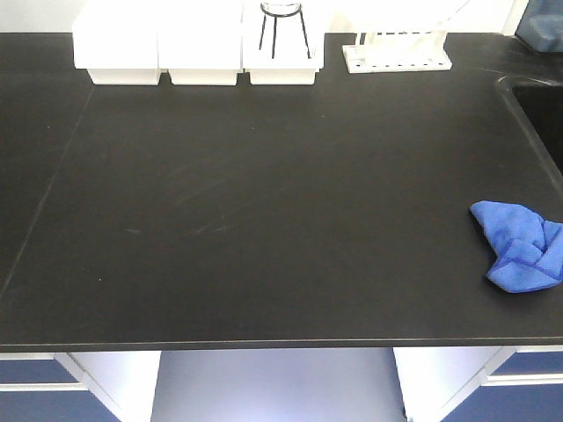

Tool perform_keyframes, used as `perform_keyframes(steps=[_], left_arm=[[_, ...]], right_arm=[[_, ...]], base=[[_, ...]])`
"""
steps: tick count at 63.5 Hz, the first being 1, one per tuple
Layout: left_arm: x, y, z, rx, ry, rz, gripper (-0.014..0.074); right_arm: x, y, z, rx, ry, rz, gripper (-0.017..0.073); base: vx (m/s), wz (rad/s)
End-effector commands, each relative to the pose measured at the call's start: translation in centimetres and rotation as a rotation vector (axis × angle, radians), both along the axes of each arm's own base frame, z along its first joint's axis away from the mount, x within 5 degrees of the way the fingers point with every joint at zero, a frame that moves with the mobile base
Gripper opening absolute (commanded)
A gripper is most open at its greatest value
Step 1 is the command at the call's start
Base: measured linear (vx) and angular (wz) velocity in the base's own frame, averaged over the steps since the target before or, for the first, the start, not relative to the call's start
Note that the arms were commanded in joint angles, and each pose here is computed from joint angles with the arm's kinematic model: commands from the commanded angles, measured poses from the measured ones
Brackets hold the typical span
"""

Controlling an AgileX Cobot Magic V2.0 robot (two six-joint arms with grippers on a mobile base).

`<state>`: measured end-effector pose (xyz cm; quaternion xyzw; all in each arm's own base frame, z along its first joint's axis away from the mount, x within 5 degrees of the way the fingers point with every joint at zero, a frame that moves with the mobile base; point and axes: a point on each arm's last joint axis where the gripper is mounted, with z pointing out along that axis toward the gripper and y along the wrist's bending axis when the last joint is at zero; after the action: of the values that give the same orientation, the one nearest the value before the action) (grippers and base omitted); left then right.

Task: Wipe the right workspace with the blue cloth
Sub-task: 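Move the right gripper toward the blue cloth near the sink, then grasp the blue cloth with the right gripper and lift it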

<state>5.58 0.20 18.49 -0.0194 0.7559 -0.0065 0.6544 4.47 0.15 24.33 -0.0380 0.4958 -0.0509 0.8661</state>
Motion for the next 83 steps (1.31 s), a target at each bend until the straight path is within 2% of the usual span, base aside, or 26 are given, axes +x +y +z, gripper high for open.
perform_keyframes(steps=[1,8,13,16,20,25,30,35,41,46,54,65,69,78,83], left_arm=[[0.1,-0.1,-0.2,-0.008,-0.068,-0.006,-0.0006],[0.1,-0.1,-0.2,-0.008,-0.068,-0.006,-0.0006],[0.1,-0.1,-0.2,-0.008,-0.068,-0.006,-0.0006],[0.1,-0.1,-0.2,-0.008,-0.068,-0.006,-0.0006],[0.1,-0.1,-0.2,-0.008,-0.068,-0.006,-0.0006],[0.1,-0.1,-0.2,-0.008,-0.068,-0.006,-0.0006],[0.1,-0.1,-0.2,-0.008,-0.068,-0.006,-0.0006],[0.1,-0.1,-0.2,-0.008,-0.068,-0.006,-0.0006],[0.1,-0.1,-0.2,-0.008,-0.068,-0.006,-0.0006],[0.1,-0.1,-0.2,-0.008,-0.068,-0.006,-0.0006],[0.1,-0.1,-0.2,-0.008,-0.068,-0.006,-0.0006],[0.1,-0.1,-0.2,-0.008,-0.068,-0.006,-0.0006],[0.1,-0.1,-0.2,-0.008,-0.068,-0.006,-0.0006],[0.1,-0.1,-0.2,-0.008,-0.068,-0.006,-0.0006],[0.1,-0.1,-0.2,-0.008,-0.068,-0.006,-0.0006]], right_arm=[[-1.1,0.0,1.0,0.056,-0.193,0.042,-0.0008],[-1.7,0.0,2.5,0.136,-0.259,0.106,-0.0007],[-2.0,0.0,4.7,0.173,-0.213,0.123,-0.0004],[-2.2,-0.1,6.3,0.185,-0.126,0.111,-0.0004],[-2.8,-0.1,8.6,0.162,-0.012,0.075,-0.0004],[-2.9,-0.2,11.3,0.098,0.155,0.016,-0.0004],[-1.5,-0.5,12.4,0.046,0.372,-0.046,-0.0004],[0.9,-1.0,12.8,0.024,0.560,-0.114,-0.0004],[4.8,-1.7,12.1,-0.013,0.686,-0.198,-0.0003],[7.5,-2.0,11.7,-0.055,0.719,-0.229,-0.0001],[12.1,-1.9,10.0,-0.086,0.798,-0.222,0.0004],[16.5,-2.4,5.5,-0.167,1.053,-0.264,0.0070],[17.7,-2.5,3.8,-0.161,1.136,-0.267,0.0122],[19.6,-2.5,0.5,-0.063,1.276,-0.273,0.0271],[20.2,-2.7,-1.1,-0.034,1.344,-0.296,0.0347]], base=[[0.00,0.00],[0.00,0.00],[0.00,0.00],[0.00,0.00],[0.00,0.00],[0.00,0.00],[0.00,0.00],[0.00,0.00],[0.00,0.00],[0.00,0.00],[0.00,0.00],[0.00,0.00],[0.00,0.00],[0.00,0.00],[0.00,0.00]])
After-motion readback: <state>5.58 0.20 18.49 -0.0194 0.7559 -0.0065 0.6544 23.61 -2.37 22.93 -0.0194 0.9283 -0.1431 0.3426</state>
